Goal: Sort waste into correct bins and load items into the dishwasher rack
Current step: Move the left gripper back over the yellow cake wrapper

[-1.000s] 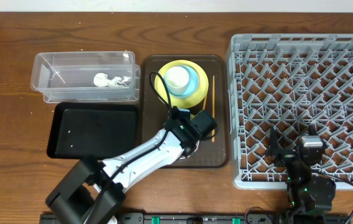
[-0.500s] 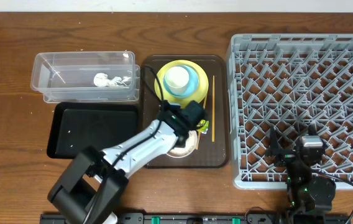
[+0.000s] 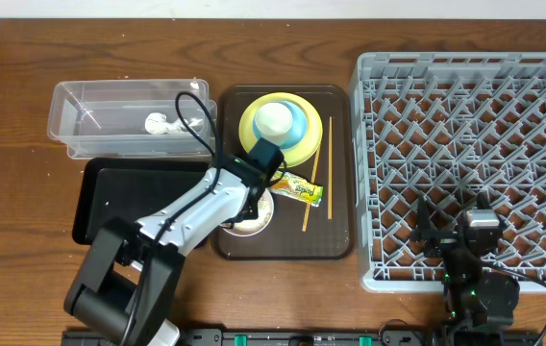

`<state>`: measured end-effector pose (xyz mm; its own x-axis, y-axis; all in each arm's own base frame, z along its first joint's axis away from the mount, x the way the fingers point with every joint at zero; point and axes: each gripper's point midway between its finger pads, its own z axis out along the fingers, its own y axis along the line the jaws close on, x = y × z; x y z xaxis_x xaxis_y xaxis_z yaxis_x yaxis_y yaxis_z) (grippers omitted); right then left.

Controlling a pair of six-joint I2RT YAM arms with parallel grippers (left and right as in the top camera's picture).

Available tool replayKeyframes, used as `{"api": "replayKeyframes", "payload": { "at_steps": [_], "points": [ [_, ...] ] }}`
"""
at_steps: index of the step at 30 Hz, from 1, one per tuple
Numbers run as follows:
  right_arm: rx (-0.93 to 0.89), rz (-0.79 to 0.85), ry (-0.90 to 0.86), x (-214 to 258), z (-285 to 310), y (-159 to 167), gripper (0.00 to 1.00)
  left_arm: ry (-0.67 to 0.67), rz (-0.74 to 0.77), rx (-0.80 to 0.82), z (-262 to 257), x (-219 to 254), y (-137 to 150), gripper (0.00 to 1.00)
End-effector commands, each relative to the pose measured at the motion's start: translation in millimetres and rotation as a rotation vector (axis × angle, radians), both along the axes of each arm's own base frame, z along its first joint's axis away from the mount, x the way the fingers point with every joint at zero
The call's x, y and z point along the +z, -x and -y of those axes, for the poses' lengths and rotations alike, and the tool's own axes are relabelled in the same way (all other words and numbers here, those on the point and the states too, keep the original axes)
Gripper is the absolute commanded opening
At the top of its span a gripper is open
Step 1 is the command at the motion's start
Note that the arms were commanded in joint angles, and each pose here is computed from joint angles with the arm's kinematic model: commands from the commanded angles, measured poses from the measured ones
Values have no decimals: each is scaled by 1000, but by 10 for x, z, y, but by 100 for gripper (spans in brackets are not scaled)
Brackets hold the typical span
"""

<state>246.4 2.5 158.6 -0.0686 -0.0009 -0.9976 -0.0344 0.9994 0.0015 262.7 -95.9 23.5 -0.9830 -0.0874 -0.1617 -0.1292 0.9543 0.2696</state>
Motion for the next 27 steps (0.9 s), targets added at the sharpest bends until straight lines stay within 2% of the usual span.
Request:
{"api": "replayKeyframes", "payload": {
  "at_steps": [1, 6, 11, 18, 20, 22, 27],
  "points": [
    [-3, 1, -11, -2, 12, 3, 99, -28, -10, -7, -66, 1, -6, 6],
    [-3, 1, -11, -2, 12, 3, 99, -20, 4, -8, -53, 63, -27, 6],
    [-3, 1, -11, -2, 12, 3, 99, 47, 85, -7, 77, 487, -187, 6],
    [-3, 1, -11, -2, 12, 3, 99, 387, 229, -31, 591, 1198, -333, 17],
    [-3, 1, -11, -2, 12, 3, 99, 486, 253, -1, 717, 1325, -328, 26],
    [-3, 1, -11, -2, 12, 3, 99, 558, 254, 51, 809, 1385, -312, 28],
    [-3, 1, -11, -2, 12, 3, 99, 611, 221, 242, 895, 1303, -241, 29]
  ]
}}
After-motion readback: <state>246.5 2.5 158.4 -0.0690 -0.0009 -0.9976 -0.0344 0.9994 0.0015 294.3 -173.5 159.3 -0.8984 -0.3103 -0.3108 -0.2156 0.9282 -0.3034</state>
